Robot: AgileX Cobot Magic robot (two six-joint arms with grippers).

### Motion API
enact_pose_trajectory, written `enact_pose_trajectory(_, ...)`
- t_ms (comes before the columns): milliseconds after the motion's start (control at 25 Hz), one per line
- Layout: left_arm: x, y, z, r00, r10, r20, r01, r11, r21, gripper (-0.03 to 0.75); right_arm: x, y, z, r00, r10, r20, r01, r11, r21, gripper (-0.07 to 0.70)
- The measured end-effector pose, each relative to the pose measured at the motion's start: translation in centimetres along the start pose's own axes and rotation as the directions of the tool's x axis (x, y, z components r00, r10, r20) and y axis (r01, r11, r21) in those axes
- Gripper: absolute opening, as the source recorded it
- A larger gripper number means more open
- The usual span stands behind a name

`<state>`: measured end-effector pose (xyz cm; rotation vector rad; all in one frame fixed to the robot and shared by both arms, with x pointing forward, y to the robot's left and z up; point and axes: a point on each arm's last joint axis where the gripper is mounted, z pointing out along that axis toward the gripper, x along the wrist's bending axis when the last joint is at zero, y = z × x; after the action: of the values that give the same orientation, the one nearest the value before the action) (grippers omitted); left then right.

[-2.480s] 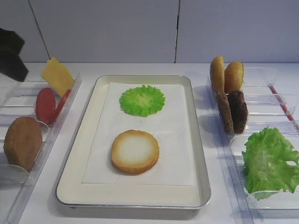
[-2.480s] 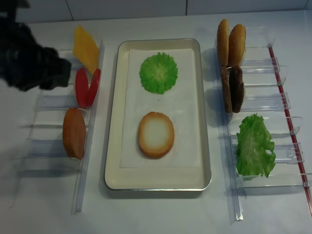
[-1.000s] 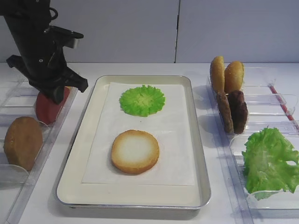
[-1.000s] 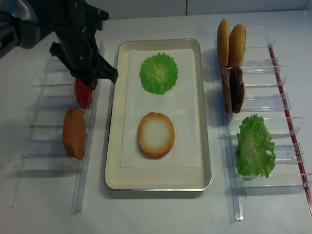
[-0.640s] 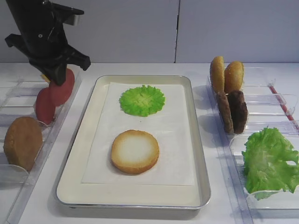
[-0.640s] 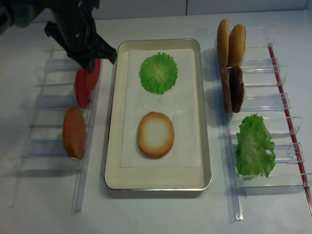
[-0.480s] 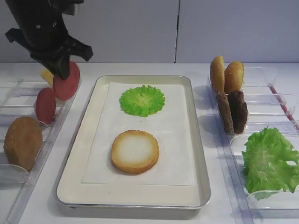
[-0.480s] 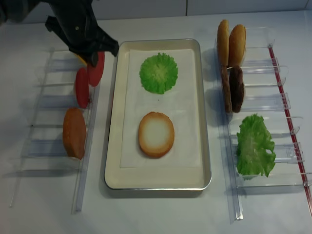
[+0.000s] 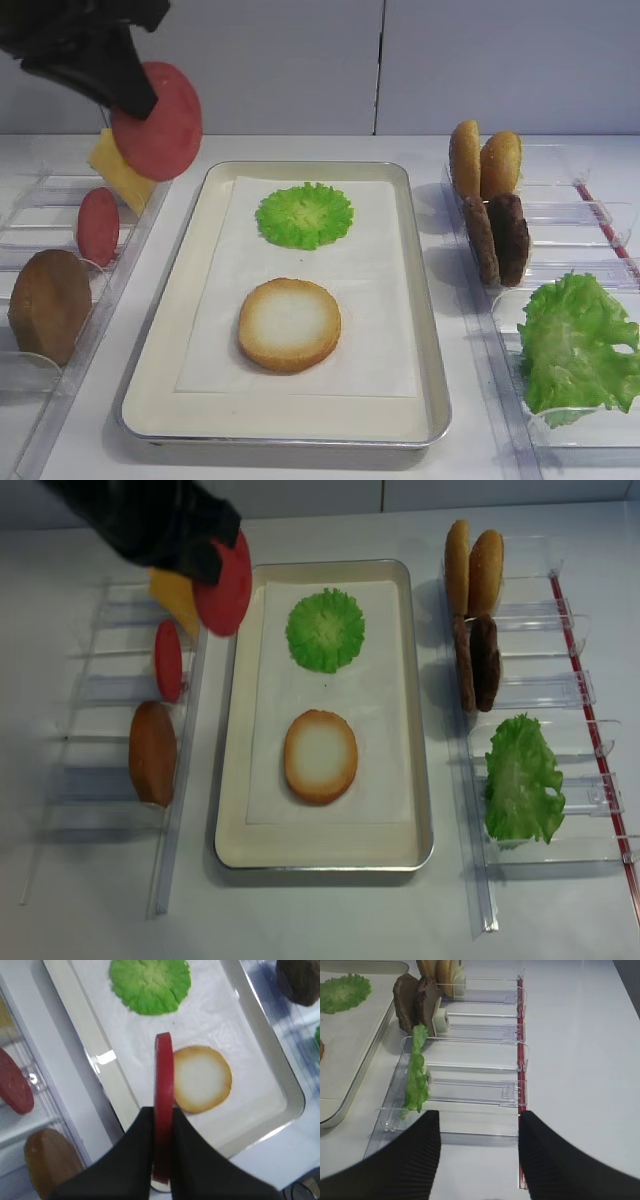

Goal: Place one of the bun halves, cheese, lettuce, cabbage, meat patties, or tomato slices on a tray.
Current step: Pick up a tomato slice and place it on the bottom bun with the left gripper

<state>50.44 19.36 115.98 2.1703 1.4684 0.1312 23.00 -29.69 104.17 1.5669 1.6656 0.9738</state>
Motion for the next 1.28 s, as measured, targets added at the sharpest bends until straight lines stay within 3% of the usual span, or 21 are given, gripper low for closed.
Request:
enact_pose_trajectory(240,-1.1,-6.8,-0.1,0.991,0.061,0.123,-0.069,0.995,0.066,0.034,0.0,0.0,0.0,1.000,0.000,0.000,0.000,1.000,0.000,0.381)
enact_pose_trajectory(440,-2.4,-10.8,1.5,0.949,0.081,0.304,-0.103,0.993,0.057,0.034,0.0,0.0,0.0,1.000,0.002,0.000,-0.002,1.000,0.000,0.381)
enact_pose_trajectory(560,-2.8,-11.0,3.2,0.921,0.061,0.385,-0.049,0.998,-0.041,0.034,0.0,0.0,0.0,1.000,0.002,0.000,-0.002,1.000,0.000,0.381)
enact_pose_trajectory(760,-2.6,-9.9,6.3,0.880,-0.043,0.473,0.119,0.984,-0.132,0.034,0.0,0.0,0.0,1.000,0.002,0.000,-0.002,1.000,0.000,0.381)
enact_pose_trajectory(880,-2.2,-8.8,8.8,0.849,-0.132,0.512,0.217,0.970,-0.110,0.034,0.0,0.0,0.0,1.000,0.002,0.000,-0.002,1.000,0.000,0.381)
enact_pose_trajectory(1080,-1.4,-7.9,13.3,0.794,-0.269,0.545,0.325,0.946,-0.007,0.034,0.0,0.0,0.0,1.000,0.002,0.000,-0.002,1.000,0.000,0.381)
enact_pose_trajectory(1280,-0.7,-8.2,16.3,0.789,-0.324,0.522,0.342,0.938,0.064,0.034,0.0,0.0,0.0,1.000,0.002,0.000,-0.002,1.000,0.000,0.381)
